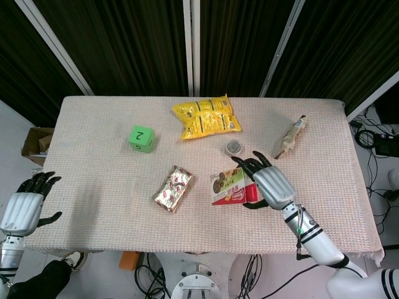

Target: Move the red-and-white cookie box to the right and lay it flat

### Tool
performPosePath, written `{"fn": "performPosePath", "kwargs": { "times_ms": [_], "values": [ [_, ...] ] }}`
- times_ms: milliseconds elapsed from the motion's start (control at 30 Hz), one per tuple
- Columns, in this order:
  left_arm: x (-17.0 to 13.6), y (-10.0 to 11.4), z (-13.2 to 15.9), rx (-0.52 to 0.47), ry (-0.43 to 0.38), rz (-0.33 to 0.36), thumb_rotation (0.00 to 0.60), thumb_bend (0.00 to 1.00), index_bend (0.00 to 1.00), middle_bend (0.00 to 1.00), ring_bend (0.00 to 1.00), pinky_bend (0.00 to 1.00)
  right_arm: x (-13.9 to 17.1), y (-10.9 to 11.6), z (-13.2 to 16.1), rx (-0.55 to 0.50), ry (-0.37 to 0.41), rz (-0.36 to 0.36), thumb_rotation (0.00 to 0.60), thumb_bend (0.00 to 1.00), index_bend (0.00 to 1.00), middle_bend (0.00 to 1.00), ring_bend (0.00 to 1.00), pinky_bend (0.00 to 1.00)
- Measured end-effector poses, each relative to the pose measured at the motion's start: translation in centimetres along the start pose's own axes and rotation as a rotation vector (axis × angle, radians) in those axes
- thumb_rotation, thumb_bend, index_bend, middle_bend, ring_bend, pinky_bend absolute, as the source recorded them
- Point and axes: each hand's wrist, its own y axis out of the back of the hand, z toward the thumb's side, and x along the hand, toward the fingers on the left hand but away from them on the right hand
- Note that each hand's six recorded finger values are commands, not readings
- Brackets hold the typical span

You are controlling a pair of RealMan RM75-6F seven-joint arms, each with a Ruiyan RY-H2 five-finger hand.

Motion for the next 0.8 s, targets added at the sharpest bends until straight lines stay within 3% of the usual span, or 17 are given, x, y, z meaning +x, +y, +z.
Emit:
{"fn": "performPosePath", "kwargs": {
  "times_ms": [200,333,467,567,700,800],
  "values": [
    [0.1,0.0,0.2,0.004,-0.002,-0.002,0.6,0.08,0.21,0.15,0.12,0.24,-1.5,-1.4,-5.0,-0.26,0.013,-0.051,0.6,0.13,0.0,0.65,0.17,0.0],
    [0.1,-0.1,0.2,0.004,-0.002,-0.006,0.6,0.08,0.21,0.15,0.12,0.24,-1.9,-2.9,-8.3,-0.279,0.0,-0.039,0.6,0.13,0.0,0.65,0.17,0.0],
    [0.2,-0.3,0.3,-0.001,-0.005,-0.007,0.6,0.08,0.21,0.15,0.12,0.24,-1.6,-4.7,-10.0,-0.237,-0.023,0.023,0.6,0.09,0.0,0.61,0.15,0.0],
    [0.2,-0.4,0.4,-0.001,-0.008,-0.009,0.6,0.08,0.21,0.15,0.12,0.24,-1.0,-5.2,-10.7,-0.177,-0.038,0.073,0.6,0.04,0.0,0.44,0.05,0.0],
    [0.1,-0.4,0.4,-0.001,-0.007,-0.007,0.6,0.08,0.21,0.15,0.12,0.24,-0.1,-5.0,-11.9,-0.085,-0.061,0.128,0.6,0.0,0.0,0.04,0.0,0.0],
    [0.0,-0.4,0.3,-0.001,-0.006,-0.008,0.6,0.08,0.21,0.15,0.12,0.24,0.7,-4.3,-12.6,-0.021,-0.076,0.139,0.6,0.0,0.0,0.0,0.0,0.0]
  ]
}}
